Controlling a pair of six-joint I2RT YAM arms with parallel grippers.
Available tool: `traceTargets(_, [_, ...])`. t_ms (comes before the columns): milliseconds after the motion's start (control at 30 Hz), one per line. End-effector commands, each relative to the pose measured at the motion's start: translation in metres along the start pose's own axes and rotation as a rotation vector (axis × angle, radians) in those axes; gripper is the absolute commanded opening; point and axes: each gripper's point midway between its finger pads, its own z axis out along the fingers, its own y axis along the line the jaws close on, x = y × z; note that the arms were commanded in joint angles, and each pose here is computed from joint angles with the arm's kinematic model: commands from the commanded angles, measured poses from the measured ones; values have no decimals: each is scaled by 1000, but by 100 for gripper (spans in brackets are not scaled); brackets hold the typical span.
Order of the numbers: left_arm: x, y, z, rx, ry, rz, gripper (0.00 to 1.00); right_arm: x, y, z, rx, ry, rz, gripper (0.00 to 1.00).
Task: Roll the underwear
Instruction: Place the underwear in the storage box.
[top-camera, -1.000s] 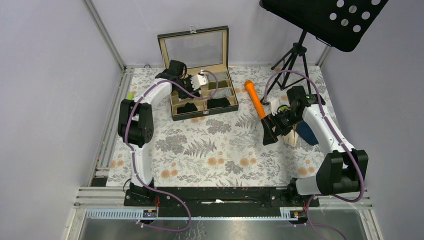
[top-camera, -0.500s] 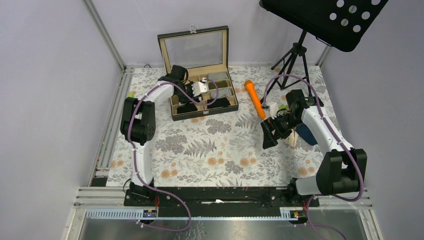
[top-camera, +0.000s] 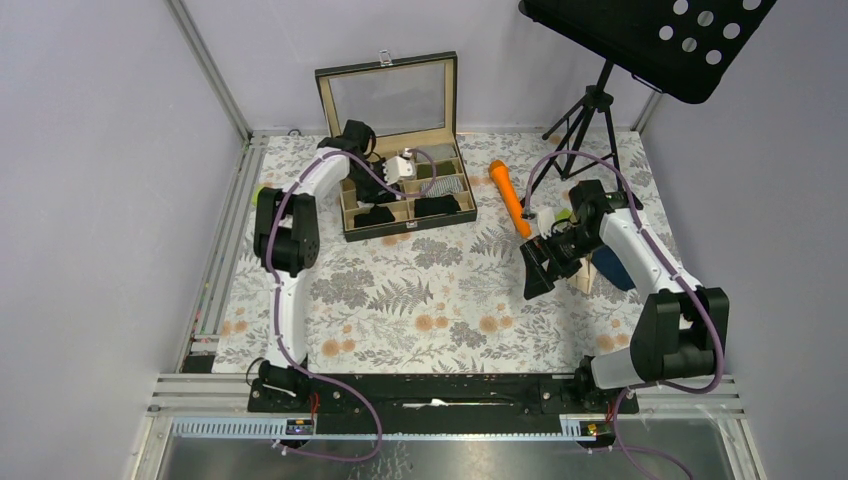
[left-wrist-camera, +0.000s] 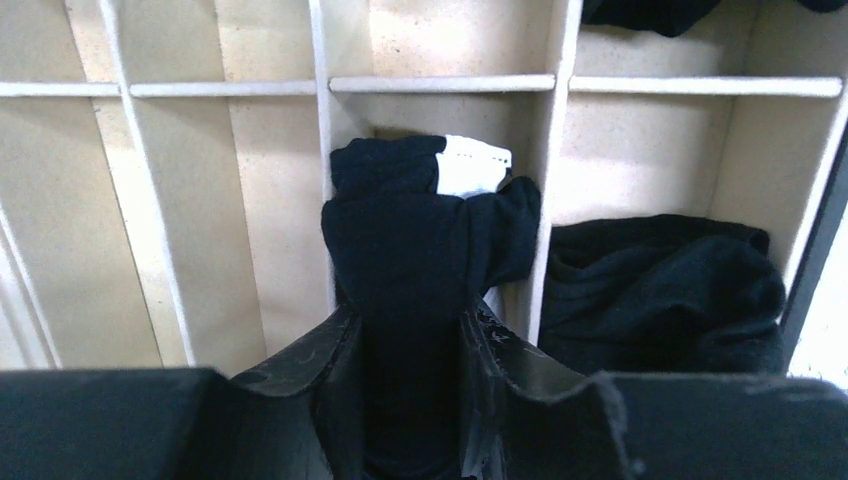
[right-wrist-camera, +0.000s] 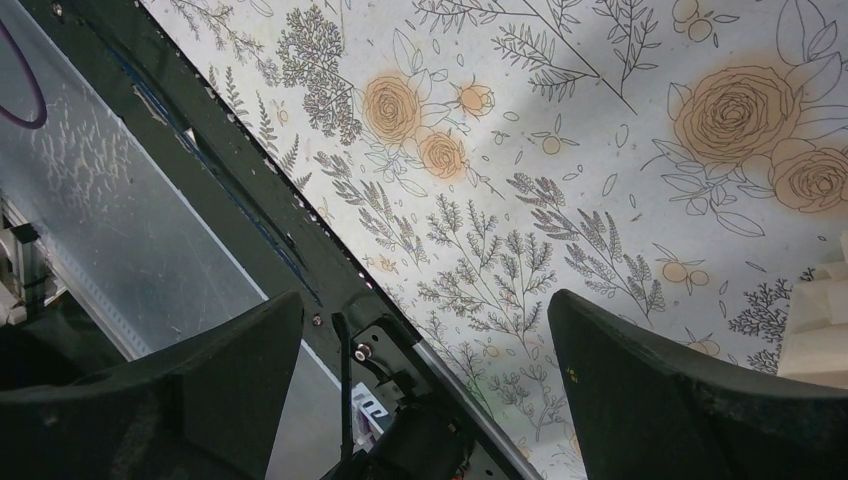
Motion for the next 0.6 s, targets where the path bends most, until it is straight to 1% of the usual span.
traceTargets(0, [15, 11, -1, 30, 57, 64, 0, 1, 5, 2, -44, 6, 13, 99])
traceTargets(100, [31, -1, 9, 73, 100, 32, 0, 1, 5, 1, -42, 2, 11, 99])
traceTargets(167, [42, -8, 16, 91, 133, -2, 4, 0, 5, 1, -39, -2, 7, 99])
traceTargets(200, [47, -13, 19, 102, 149, -20, 7, 1, 5, 1, -39, -1, 8, 99])
traceTargets(333, [58, -24, 20, 118, 186, -68, 33, 1, 5, 1, -37, 0, 8, 99])
traceTargets(367, [56, -24, 17, 111, 182, -69, 37, 1, 5, 1, -37, 2, 11, 99])
traceTargets(567, [16, 3, -24, -4, 93, -39, 50, 1, 4, 1, -35, 2, 12, 99])
